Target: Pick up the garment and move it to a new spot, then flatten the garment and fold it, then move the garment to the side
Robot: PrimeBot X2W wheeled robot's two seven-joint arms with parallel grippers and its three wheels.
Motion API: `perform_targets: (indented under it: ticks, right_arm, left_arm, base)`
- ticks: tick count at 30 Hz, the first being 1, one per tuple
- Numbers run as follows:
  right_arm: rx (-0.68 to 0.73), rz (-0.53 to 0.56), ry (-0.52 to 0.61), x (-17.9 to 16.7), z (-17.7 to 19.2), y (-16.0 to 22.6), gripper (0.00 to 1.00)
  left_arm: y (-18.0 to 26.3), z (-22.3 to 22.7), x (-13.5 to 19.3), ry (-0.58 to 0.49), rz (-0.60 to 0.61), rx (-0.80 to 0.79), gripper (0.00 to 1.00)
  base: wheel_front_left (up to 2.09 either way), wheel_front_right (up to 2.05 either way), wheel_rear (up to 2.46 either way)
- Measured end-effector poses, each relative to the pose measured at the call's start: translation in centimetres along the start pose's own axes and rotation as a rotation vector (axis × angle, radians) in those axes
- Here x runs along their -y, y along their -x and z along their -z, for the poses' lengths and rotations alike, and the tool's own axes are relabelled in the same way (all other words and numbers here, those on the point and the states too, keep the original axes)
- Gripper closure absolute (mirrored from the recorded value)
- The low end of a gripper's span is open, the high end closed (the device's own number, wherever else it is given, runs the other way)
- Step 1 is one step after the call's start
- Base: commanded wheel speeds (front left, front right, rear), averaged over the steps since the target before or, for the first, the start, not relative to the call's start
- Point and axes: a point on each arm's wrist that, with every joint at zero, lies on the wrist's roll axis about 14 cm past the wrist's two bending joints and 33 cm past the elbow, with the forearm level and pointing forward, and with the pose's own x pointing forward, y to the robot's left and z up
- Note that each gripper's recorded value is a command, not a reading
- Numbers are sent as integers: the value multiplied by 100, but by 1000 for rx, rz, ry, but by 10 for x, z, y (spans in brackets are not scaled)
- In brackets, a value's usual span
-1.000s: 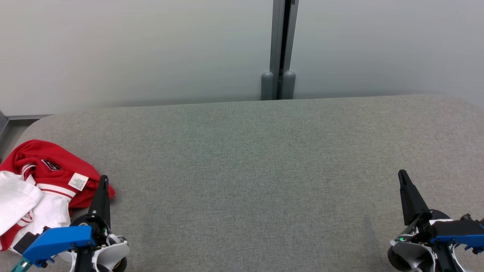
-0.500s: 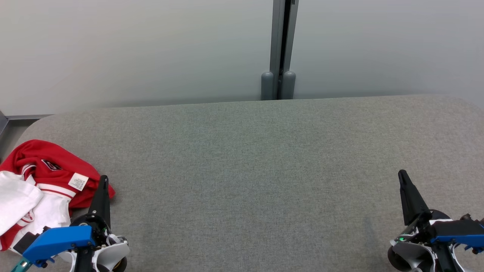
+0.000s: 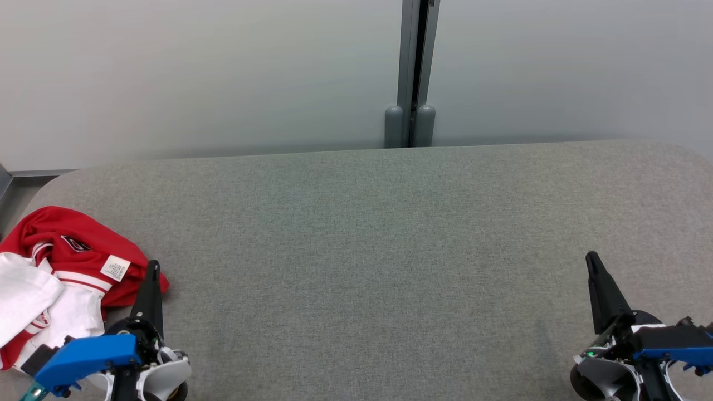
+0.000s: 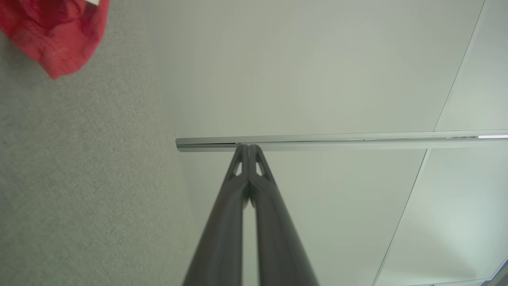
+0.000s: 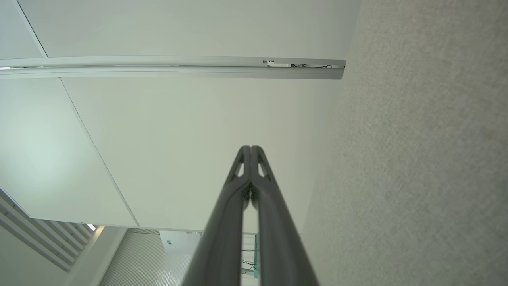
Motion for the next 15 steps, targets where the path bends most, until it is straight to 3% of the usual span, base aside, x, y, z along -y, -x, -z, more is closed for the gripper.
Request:
perform_targets:
  ticks: [8,15]
  right_arm:
    - [9,70,-7,23,1,9,0]
    - [29,75,89,23,-7,8,0]
  left_arm:
    - [16,1,-34,5,-102,14,0]
    - [12,2,-34,-131,-110,13,0]
  base:
    - [0,0,0]
    - [0,0,0]
